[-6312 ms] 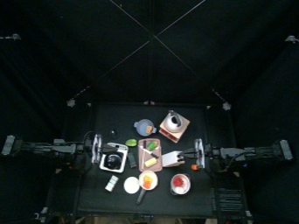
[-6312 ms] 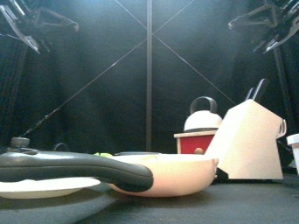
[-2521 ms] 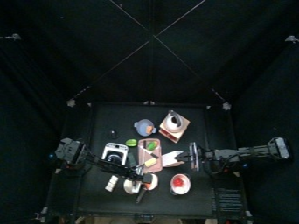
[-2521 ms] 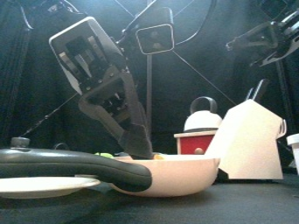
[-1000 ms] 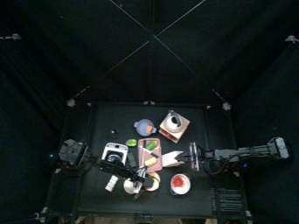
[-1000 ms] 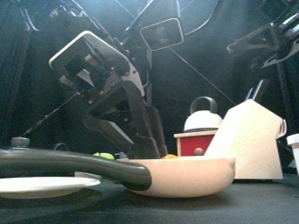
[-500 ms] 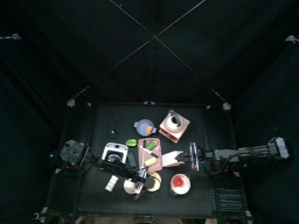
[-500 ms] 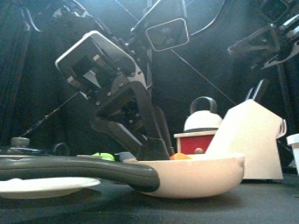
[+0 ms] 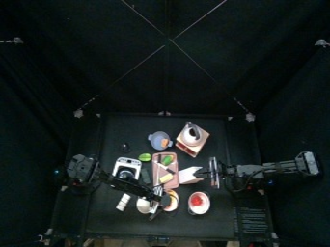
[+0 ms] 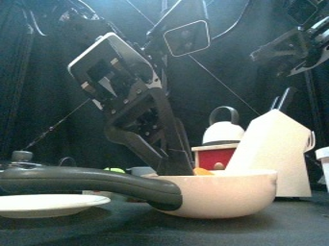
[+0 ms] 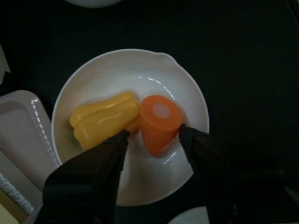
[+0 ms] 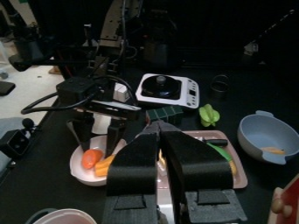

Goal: Grab corn bottom

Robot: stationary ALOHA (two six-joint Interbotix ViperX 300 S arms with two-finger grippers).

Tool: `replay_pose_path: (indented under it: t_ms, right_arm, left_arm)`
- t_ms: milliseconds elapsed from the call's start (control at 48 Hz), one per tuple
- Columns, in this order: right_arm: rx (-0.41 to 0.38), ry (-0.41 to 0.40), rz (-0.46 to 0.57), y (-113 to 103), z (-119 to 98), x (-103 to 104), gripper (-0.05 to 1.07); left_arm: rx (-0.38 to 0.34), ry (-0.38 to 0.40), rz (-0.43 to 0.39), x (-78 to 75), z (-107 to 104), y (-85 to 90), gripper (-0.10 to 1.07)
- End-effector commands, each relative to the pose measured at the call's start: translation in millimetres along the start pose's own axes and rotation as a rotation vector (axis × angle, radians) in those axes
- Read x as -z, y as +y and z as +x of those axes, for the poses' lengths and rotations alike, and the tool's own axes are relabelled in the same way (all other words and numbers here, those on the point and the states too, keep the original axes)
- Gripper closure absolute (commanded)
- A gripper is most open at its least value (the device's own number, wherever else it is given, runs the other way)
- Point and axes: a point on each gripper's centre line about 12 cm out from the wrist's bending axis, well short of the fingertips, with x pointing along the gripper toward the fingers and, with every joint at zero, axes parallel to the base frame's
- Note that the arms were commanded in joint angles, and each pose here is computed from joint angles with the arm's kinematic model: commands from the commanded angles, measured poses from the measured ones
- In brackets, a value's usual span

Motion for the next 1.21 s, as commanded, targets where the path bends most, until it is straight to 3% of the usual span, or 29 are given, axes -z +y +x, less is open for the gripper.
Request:
replay_pose_path:
  t_ms: [0, 750, 1188]
  right_arm:
    - [0.002, -0.015, -0.002, -0.5, 1.3, -4.1, 1.0]
    - [0.014, -0.009, 0.0, -3.1, 0.8, -2.0, 1.0]
    - [0.014, -0.007, 0.0, -3.0, 0.5, -1.0, 1.0]
  left_arm:
    - [-0.001, -0.038, 0.003, -11.2, -5.6, 0.4, 0.11]
    - [-0.004, -0.041, -0.001, -5.5, 3.5, 2.8, 0.13]
    - [-0.004, -0.067, 0.0, -13.8, -6.6, 2.4, 0.29]
